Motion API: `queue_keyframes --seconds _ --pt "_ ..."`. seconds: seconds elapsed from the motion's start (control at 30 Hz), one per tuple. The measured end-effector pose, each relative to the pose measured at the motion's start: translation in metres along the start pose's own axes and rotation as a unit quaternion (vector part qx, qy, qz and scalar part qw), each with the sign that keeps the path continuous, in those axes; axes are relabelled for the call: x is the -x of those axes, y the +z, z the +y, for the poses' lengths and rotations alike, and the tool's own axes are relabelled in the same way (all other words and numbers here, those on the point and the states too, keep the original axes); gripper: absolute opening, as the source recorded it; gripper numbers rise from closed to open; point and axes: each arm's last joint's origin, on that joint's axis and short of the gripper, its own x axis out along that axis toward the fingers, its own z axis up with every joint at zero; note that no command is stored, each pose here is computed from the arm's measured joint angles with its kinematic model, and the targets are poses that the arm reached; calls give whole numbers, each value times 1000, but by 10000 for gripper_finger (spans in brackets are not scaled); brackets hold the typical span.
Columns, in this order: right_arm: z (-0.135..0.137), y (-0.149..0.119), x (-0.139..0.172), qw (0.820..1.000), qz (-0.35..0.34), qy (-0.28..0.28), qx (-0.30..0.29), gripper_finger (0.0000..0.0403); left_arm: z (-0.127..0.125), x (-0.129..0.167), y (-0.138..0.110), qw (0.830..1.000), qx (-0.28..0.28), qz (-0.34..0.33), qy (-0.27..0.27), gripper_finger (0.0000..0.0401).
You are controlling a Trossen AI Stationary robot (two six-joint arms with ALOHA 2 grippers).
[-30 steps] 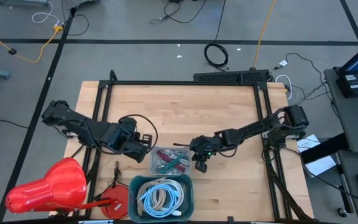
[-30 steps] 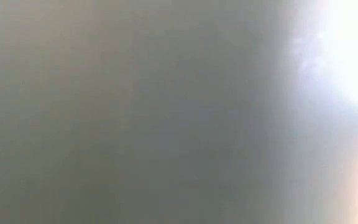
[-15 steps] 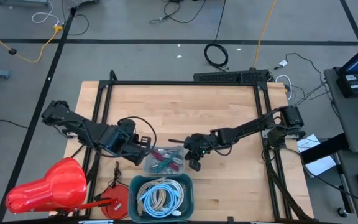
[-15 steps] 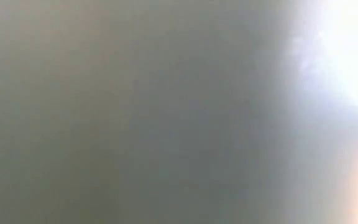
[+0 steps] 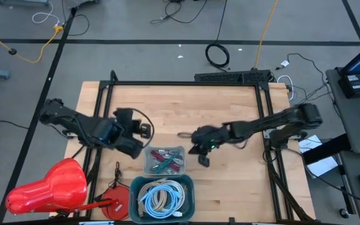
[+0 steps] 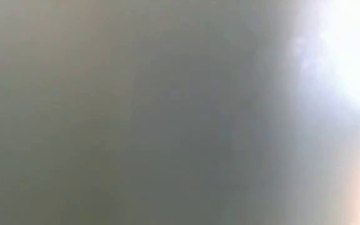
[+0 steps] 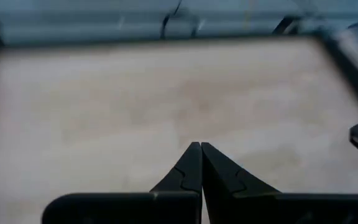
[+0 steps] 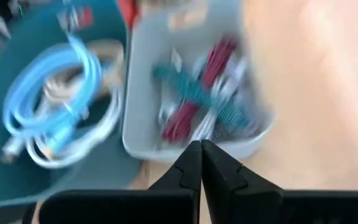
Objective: Pick & Place USB Port
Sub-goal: Return to Home Position
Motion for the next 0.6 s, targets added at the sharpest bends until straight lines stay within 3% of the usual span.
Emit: queue_keyframes --seconds 0.13,0.27,0.33,0.43,0.6 --pt "8 19 64 995 -77 -36 47 0 16 17 23 995 -41 -71 -48 1" --pt "13 18 125 983 -133 -36 122 0 48 33 34 990 -61 -93 -86 1" --pt "13 7 150 976 -159 -29 147 0 67 34 31 987 -66 -94 -108 1" --pt "3 -21 175 971 -197 -31 135 0 100 28 18 981 -48 -100 -159 0" --pt "-16 -74 188 965 -243 -29 94 0 148 -1 -11 963 2 -110 -248 0"
